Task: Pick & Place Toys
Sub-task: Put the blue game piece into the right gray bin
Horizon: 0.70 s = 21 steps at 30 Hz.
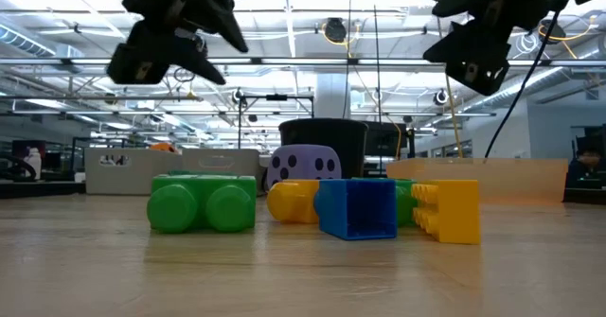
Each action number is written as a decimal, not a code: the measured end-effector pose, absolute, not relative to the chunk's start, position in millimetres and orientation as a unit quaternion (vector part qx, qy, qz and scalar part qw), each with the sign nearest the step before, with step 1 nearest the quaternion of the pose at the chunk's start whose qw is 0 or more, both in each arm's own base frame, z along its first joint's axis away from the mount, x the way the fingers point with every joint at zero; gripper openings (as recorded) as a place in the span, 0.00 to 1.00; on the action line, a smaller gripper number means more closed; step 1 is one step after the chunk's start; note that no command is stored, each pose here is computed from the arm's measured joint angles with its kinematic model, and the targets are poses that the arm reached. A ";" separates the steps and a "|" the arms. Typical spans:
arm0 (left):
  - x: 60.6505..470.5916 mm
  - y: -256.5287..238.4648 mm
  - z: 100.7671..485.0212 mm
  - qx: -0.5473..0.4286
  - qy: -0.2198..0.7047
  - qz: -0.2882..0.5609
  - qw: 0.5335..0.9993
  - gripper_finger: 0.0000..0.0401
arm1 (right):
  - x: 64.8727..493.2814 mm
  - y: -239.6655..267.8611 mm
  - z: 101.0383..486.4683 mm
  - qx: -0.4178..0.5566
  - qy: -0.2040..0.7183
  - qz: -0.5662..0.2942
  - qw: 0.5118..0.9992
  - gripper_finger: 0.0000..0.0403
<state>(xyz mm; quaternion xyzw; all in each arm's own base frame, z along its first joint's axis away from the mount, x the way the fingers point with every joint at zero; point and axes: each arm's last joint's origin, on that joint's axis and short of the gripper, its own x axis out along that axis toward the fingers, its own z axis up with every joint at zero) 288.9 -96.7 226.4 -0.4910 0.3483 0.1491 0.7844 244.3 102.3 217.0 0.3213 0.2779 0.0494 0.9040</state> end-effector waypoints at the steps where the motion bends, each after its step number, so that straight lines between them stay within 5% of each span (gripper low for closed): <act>1: 287.7 -98.0 225.7 -0.495 0.351 0.154 0.779 0.41 | 243.9 102.8 216.9 0.320 0.276 0.045 0.905 0.42; 11: 267.2 -110.9 199.7 -0.588 0.281 0.277 0.706 0.44 | 244.6 100.1 217.5 0.308 0.244 -0.012 0.919 0.42; 21: 255.7 -125.0 177.1 -0.625 0.192 0.319 0.686 0.44 | 245.2 99.2 218.1 0.318 0.236 -0.024 0.918 0.42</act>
